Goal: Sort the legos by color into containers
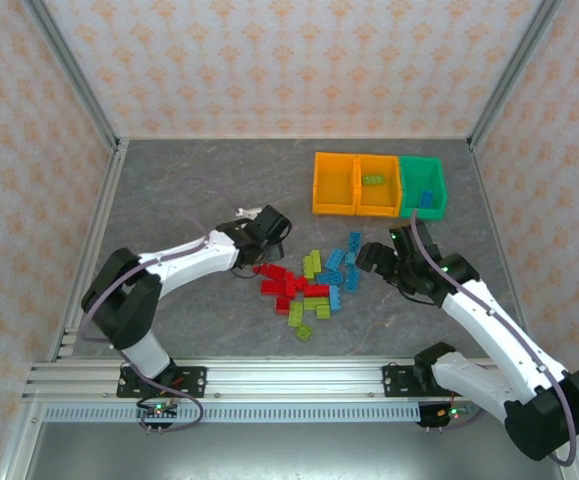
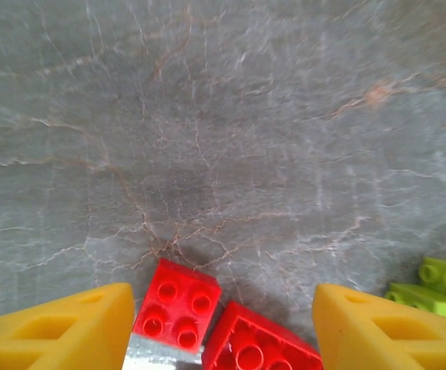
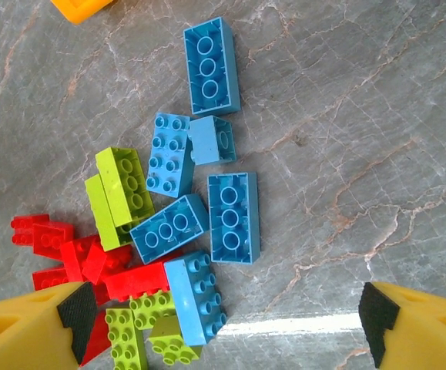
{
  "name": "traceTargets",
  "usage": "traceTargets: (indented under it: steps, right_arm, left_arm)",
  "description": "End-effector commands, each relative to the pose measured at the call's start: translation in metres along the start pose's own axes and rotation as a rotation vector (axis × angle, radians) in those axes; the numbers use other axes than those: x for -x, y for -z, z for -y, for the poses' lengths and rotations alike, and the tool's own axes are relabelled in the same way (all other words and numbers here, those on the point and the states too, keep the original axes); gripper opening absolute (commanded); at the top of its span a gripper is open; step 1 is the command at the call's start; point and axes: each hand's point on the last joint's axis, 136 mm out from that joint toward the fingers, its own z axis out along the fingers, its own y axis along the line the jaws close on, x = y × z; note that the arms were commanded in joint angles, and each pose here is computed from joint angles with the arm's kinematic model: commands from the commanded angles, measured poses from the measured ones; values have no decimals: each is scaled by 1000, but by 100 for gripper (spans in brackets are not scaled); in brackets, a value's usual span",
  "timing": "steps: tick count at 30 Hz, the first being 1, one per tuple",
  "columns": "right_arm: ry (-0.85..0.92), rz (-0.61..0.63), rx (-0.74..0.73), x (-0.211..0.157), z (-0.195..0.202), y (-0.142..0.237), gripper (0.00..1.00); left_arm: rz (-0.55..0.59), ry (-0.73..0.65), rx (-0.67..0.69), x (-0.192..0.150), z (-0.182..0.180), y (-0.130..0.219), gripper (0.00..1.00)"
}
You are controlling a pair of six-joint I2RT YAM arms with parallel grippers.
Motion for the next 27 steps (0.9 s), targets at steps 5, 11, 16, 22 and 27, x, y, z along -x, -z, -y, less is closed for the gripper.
traceTargets:
  steps: [5, 11, 16, 22, 27]
  right_arm:
    - [-8, 37, 0, -2, 8, 15, 90]
    - [-3, 31, -1, 0, 6, 14, 90]
    - [-11, 16, 14, -2, 2, 14, 91]
    - [-17, 18, 20, -3, 2, 16, 90]
    - [-22, 23, 28, 0, -2, 15, 91]
  left_arm:
    - [-34, 84, 26, -3, -2, -20, 64]
    - [-68, 60, 47, -19, -13, -32, 62]
    - [-95, 49, 63, -29, -19, -39, 59]
    - [-110, 28, 82, -36, -28, -36, 55]
    - [-134, 23, 96, -47, -38, -38, 51]
